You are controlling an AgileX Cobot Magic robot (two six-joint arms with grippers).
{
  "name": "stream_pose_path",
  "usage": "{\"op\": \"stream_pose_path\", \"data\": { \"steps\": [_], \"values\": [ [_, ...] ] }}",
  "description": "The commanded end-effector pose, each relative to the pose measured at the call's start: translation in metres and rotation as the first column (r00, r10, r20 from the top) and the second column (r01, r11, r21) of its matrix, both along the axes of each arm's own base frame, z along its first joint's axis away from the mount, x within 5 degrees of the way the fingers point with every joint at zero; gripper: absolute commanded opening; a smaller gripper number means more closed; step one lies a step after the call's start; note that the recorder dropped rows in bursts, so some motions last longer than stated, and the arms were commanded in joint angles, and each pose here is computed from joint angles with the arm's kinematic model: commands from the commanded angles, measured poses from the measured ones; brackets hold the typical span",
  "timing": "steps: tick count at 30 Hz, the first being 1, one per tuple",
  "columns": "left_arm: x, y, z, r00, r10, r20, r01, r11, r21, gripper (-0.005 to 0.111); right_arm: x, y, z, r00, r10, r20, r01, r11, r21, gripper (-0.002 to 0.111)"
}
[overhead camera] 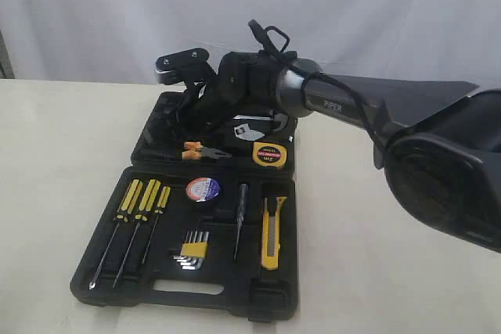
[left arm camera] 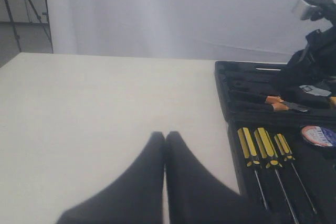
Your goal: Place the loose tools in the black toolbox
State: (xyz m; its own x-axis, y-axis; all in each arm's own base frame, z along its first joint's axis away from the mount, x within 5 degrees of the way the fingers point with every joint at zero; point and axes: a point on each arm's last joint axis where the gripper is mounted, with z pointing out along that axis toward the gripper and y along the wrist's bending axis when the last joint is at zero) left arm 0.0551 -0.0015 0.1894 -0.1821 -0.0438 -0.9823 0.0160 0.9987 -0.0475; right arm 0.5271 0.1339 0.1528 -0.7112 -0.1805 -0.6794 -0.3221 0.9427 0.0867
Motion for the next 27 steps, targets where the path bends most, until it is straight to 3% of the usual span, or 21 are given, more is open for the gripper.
{"op": "stream_pose_path", "data": {
  "steps": [1,8,21,27],
  "values": [
    [0.0,0.0,-0.001,1.0,-0.002,0.001,0.002,1.0,-0.002,0.0,0.004,-0.002,-0.017,1.0,-0.008,-0.003,0.008,1.0,-0.01,-0.001],
    [0.0,0.0,-0.001,1.0,-0.002,0.001,0.002,1.0,-0.002,0.0,-0.002,-0.009,-0.042,0.992,0.009,-0.128,-0.016,0.998,-0.054,-0.001],
    [0.0,0.0,-0.001,1.0,-0.002,0.001,0.002,1.0,-0.002,0.0,0.001,-0.023,0.014,1.0,-0.011,0.001,0.011,0.998,-0.056,-0.001],
    [0.0,0.0,-0.001,1.0,-0.002,0.001,0.002,1.0,-0.002,0.0,0.002,-0.023,-0.016,0.998,-0.017,-0.06,0.014,0.998,-0.062,-0.001]
  ]
}}
